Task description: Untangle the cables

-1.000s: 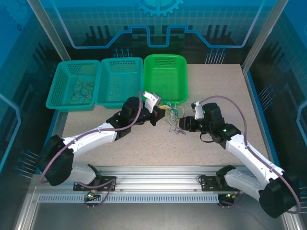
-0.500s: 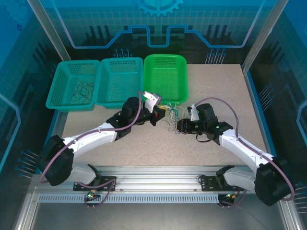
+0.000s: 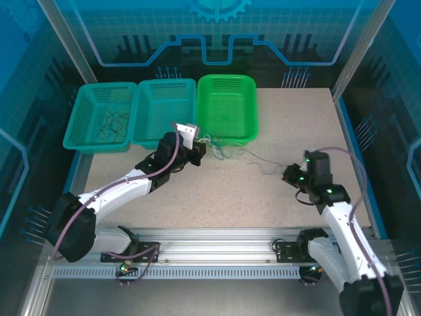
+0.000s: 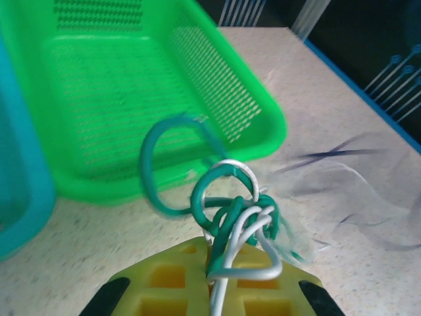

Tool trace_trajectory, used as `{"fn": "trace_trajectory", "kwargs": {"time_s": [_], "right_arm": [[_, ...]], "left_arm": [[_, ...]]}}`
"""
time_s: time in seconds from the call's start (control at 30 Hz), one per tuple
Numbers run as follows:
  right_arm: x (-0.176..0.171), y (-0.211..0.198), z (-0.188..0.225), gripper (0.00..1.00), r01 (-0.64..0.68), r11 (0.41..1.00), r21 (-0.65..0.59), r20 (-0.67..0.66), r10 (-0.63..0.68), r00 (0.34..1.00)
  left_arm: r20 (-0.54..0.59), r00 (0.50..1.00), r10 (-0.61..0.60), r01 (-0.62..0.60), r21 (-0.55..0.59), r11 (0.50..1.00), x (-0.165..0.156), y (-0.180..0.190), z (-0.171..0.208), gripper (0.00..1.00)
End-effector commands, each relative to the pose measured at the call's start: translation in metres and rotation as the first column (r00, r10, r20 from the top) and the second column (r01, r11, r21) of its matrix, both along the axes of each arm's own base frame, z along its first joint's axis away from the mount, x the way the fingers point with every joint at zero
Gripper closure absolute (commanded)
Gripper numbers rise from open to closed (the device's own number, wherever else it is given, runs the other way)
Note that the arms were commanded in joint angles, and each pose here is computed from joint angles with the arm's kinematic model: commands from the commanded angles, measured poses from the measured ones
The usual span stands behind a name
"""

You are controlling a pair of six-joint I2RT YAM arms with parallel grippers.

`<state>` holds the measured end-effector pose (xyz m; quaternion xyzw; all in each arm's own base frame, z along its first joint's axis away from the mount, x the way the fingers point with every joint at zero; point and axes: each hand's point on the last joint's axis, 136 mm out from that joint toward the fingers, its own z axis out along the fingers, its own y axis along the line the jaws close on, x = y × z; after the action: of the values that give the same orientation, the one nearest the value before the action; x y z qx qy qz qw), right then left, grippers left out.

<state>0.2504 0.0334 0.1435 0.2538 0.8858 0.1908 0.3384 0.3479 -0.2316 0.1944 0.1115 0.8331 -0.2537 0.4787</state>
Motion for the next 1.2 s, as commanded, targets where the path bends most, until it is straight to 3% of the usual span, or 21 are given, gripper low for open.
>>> {"fn": "trace_trajectory", "kwargs": {"time_s": [0.0, 0.13, 0.27, 0.3, 0.4, 0.47, 0.53, 0.67, 0.8, 0.9, 1.07, 1.17], "right_arm": [[-0.023, -0.038, -0.001, 1.0, 0.16, 0.987, -0.032, -0.059, -0.162, 0.985], [-0.013, -0.054, 0.035, 1.0, 0.214, 0.977, -0.003, 0.028, -0.214, 0.977], [0.015, -0.022, 0.081, 1.0, 0.022, 0.994, 0.105, 0.172, -0.04, 0.984], [0.02, -0.01, 0.089, 1.0, -0.046, 0.99, 0.134, 0.193, 0.02, 0.981], [0.025, 0.013, 0.106, 1.0, -0.155, 0.977, 0.143, 0.225, 0.121, 0.967], [0.025, 0.027, 0.116, 1.0, -0.221, 0.967, 0.125, 0.256, 0.183, 0.949], [0.021, 0.044, 0.119, 1.0, -0.292, 0.95, 0.108, 0.272, 0.254, 0.928], [0.015, 0.074, 0.14, 1.0, -0.419, 0.906, 0.058, 0.312, 0.382, 0.87], [0.007, 0.108, 0.151, 1.0, -0.566, 0.824, 0.023, 0.355, 0.522, 0.775], [-0.003, 0.13, 0.158, 1.0, -0.656, 0.754, -0.041, 0.386, 0.617, 0.685], [-0.025, 0.164, 0.166, 1.0, -0.785, 0.611, -0.099, 0.408, 0.745, 0.528], [-0.037, 0.181, 0.169, 1.0, -0.836, 0.535, -0.121, 0.413, 0.793, 0.447]], "left_arm": [[-0.081, 0.995, 0.055, -0.055, 0.007, 0.998, -0.013, 0.014, -0.021, 1.0], [-0.143, 0.989, 0.033, -0.031, 0.017, 0.999, -0.032, 0.012, -0.048, 1.0], [-0.139, 0.987, -0.084, 0.084, 0.0, 0.996, -0.052, -0.011, -0.06, 1.0], [-0.12, 0.985, -0.127, 0.125, -0.022, 0.992, -0.057, -0.021, -0.057, 0.96], [-0.033, 0.974, -0.225, 0.223, -0.049, 0.974, -0.065, -0.043, -0.041, 0.5], [0.041, 0.969, -0.242, 0.245, -0.061, 0.968, -0.064, -0.046, -0.023, 0.33], [0.144, 0.958, -0.248, 0.257, -0.05, 0.965, -0.064, -0.043, 0.002, 0.24], [0.34, 0.872, -0.351, 0.358, 0.044, 0.933, -0.079, -0.046, 0.055, 0.17], [0.466, 0.716, -0.52, 0.52, 0.141, 0.843, -0.105, -0.066, 0.09, 0.15], [0.499, 0.623, -0.602, 0.557, 0.258, 0.789, -0.109, -0.079, 0.095, 0.14], [0.476, 0.539, -0.695, 0.604, 0.356, 0.713, -0.102, -0.1, 0.089, 0.01], [0.438, 0.546, -0.714, 0.641, 0.329, 0.693, -0.091, -0.116, 0.079, 0.01]]}}
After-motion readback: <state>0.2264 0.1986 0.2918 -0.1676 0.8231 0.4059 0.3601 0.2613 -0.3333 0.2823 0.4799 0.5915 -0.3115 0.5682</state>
